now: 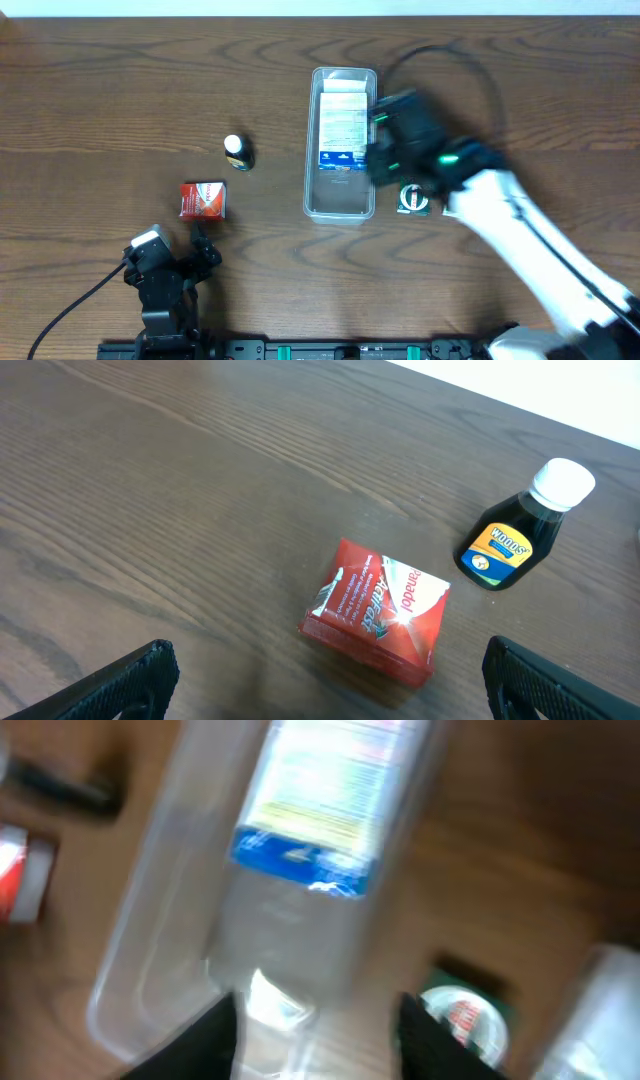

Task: Pack container
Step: 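Move the right gripper to the white-green Panadol box and grasp it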

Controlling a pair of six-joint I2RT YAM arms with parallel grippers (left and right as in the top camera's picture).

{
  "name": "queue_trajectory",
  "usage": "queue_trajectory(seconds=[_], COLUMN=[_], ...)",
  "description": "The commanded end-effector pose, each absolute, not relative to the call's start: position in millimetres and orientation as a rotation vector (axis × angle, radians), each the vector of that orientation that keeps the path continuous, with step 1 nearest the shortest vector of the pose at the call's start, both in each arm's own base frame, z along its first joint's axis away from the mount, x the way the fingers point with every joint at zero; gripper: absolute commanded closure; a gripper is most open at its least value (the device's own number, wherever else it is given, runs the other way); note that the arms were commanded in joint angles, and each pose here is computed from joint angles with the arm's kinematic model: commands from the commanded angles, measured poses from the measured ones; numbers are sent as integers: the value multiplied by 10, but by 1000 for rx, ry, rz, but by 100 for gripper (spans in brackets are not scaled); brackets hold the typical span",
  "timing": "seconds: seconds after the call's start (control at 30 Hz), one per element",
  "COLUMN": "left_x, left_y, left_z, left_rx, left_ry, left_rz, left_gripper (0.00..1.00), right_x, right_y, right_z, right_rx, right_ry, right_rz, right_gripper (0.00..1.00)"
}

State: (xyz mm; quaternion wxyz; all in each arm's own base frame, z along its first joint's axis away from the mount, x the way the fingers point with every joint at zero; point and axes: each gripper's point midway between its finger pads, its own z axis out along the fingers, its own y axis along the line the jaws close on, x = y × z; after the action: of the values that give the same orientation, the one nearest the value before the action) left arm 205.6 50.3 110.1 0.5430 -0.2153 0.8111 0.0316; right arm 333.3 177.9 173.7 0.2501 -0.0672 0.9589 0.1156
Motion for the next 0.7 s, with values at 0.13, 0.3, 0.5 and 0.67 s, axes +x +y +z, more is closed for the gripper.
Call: queue_trajectory(seconds=[0.13,0.3,0.5,0.67], left_x=[2050,2050,2050,2050], left_y=[512,511,512,511], left_z=[1031,1031,1031,1031], left_rx=[-498,-498,-498,-498], left_ry=[1941,1942,1941,1942], left_rz=[96,96,96,96], left_gripper=[2,2,2,2], right_x=[3195,2939,2868,2946], right_y=[671,230,151,185], right_z=[1549,1190,814,532], right_rx=[342,516,497,450], right_ry=[2776,2898,2912,2853], right_rz=[150,61,47,88], right_gripper=[20,8,6,10])
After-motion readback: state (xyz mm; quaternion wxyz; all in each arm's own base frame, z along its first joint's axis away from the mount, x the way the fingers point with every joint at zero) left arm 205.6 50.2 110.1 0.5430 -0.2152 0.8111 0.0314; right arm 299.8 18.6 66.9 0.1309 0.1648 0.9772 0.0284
